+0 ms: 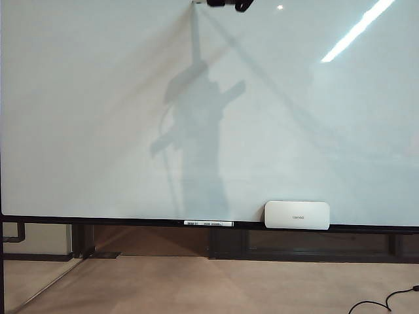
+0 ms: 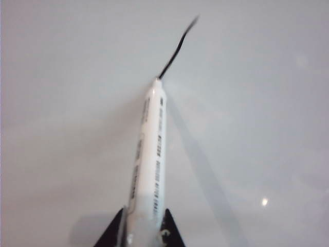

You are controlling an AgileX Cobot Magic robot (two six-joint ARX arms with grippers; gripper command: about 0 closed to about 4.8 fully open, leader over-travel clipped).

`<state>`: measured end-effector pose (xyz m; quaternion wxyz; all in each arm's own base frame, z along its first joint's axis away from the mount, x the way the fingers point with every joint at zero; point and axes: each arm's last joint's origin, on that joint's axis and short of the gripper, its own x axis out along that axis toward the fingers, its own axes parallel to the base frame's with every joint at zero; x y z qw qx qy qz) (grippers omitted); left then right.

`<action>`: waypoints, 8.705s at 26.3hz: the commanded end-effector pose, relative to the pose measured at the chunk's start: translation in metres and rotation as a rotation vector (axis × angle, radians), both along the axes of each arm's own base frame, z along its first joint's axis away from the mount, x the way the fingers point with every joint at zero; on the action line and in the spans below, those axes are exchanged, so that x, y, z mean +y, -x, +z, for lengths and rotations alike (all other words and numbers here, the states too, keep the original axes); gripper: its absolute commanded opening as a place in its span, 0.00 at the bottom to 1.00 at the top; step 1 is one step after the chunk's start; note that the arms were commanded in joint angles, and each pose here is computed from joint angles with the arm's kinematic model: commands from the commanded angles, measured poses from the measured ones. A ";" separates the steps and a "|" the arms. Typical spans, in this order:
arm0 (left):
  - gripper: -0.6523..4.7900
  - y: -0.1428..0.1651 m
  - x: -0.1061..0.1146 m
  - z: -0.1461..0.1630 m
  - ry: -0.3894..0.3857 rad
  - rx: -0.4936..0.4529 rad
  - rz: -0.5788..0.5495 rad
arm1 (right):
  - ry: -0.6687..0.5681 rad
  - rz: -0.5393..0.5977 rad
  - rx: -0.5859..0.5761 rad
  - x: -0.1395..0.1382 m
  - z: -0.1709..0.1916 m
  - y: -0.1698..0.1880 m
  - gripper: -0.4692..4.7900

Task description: Reach to the right to find the marker pen, pick it up, and write the number 18 on the whiteboard.

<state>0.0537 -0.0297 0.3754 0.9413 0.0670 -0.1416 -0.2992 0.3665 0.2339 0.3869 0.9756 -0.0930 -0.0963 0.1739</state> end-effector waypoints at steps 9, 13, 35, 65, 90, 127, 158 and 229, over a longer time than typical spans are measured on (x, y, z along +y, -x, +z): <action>0.11 0.001 0.001 0.002 -0.007 -0.021 0.024 | 0.037 -0.046 0.181 0.003 -0.033 -0.013 0.08; 0.11 0.001 0.001 0.002 -0.010 -0.022 0.026 | 0.040 -0.046 0.185 0.004 -0.035 -0.014 0.08; 0.11 0.001 0.001 0.002 -0.009 -0.022 0.026 | 0.063 -0.034 0.222 0.005 -0.035 -0.010 0.08; 0.11 0.001 0.001 0.000 -0.019 -0.007 0.026 | 0.008 -0.127 -0.043 -0.014 0.036 0.028 0.08; 0.11 0.001 0.001 0.000 -0.020 -0.005 0.026 | 0.024 -0.144 -0.024 -0.018 0.026 0.016 0.08; 0.11 0.001 0.001 0.000 -0.036 -0.017 0.031 | 0.059 -0.174 0.168 -0.024 -0.007 -0.005 0.08; 0.11 0.001 0.001 0.000 -0.038 -0.018 0.032 | 0.042 -0.137 0.017 -0.018 0.025 0.018 0.08; 0.11 0.000 0.001 0.000 -0.052 -0.027 0.058 | 0.081 -0.359 0.169 -0.043 0.017 -0.012 0.08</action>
